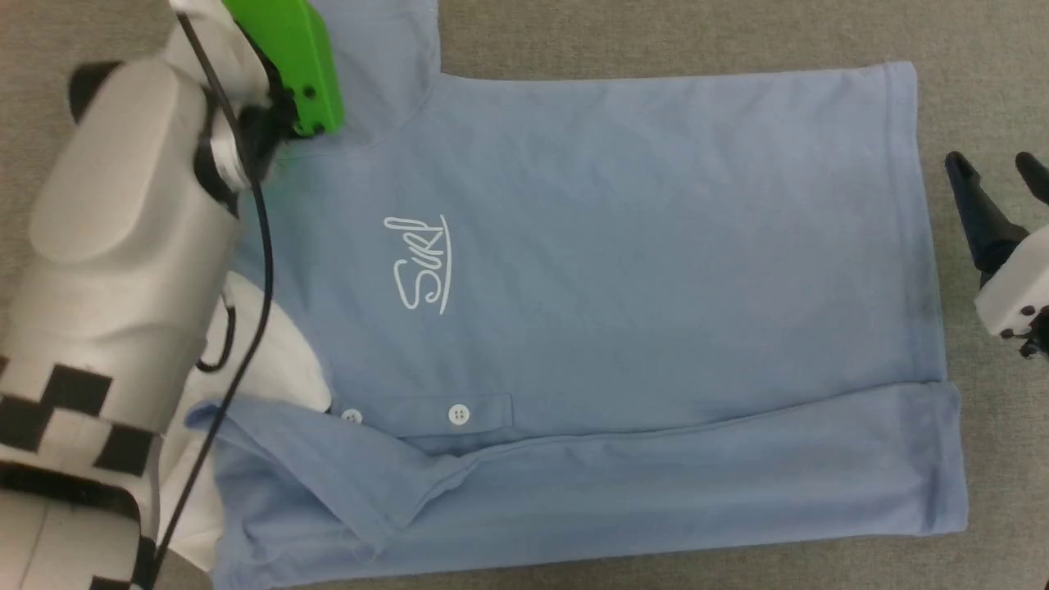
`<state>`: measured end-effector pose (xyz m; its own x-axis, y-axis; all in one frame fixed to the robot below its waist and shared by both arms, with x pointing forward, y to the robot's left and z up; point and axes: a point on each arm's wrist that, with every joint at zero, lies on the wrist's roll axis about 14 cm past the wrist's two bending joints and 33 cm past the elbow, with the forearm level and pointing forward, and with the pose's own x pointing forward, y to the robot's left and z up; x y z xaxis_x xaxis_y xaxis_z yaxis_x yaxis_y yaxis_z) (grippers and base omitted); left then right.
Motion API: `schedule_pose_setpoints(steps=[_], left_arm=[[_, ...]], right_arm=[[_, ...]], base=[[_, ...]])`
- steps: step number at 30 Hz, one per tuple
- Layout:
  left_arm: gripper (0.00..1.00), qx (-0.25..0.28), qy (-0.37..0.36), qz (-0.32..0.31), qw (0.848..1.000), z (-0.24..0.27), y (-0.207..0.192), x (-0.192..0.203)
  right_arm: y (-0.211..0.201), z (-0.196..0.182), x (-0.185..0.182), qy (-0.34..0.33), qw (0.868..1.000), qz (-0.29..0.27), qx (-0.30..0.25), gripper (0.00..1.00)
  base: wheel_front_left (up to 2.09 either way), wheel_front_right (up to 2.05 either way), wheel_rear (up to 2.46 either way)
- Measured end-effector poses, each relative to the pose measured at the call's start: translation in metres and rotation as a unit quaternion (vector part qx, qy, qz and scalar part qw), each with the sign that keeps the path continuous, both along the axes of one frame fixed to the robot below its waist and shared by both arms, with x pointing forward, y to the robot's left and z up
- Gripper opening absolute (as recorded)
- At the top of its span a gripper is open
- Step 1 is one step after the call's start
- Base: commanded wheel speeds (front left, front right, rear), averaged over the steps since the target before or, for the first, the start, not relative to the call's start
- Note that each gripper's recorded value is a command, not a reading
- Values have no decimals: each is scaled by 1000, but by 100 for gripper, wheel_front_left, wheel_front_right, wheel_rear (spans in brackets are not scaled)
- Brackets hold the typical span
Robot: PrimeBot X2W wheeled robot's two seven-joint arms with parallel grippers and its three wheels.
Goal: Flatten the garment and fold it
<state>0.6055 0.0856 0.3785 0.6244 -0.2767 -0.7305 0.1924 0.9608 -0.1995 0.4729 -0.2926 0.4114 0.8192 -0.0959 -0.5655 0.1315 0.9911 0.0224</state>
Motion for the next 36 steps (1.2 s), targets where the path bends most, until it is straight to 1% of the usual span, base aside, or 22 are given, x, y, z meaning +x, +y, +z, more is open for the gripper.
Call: schedule_pose_setpoints(steps=[5,7,10,16,19,22,23,24,25,29,33,36], left_arm=[[0,-47,-78,-16,996,28,-6,-4],[0,-59,-116,-20,991,45,-6,-4],[0,-70,-153,-18,986,60,0,-9],[0,-79,-184,-4,980,64,12,-25],[0,-90,-186,7,978,60,16,-36],[0,-89,-182,12,979,55,20,-42],[0,-88,-181,13,979,55,22,-43],[0,-88,-182,15,979,55,23,-43],[0,-89,-186,16,978,57,23,-43],[0,-94,-210,17,973,72,23,-42],[0,-112,-239,20,964,94,24,-47],[0,-120,-250,28,960,104,28,-62]], right_arm=[[6,11,17,20,999,38,-32,100],[11,13,26,36,997,57,-47,100],[17,10,38,67,992,80,-71,100],[26,-9,57,129,981,104,-102,100],[32,-28,62,165,974,113,-107,100],[37,-38,62,189,968,122,-109,100],[37,-40,63,196,968,121,-104,38],[37,-39,65,197,968,121,-103,2],[37,-38,66,197,968,121,-102,0],[38,-29,68,177,974,117,-84,0],[34,-8,66,127,983,111,-75,0],[30,9,56,89,989,101,-59,0]], base=[[0,0,0],[0,0,0],[0,0,0],[0,0,0],[0,0,0],[0,0,0],[0,0,0],[0,0,0],[0,0,0],[0,0,0],[0,0,0],[0,0,0]])
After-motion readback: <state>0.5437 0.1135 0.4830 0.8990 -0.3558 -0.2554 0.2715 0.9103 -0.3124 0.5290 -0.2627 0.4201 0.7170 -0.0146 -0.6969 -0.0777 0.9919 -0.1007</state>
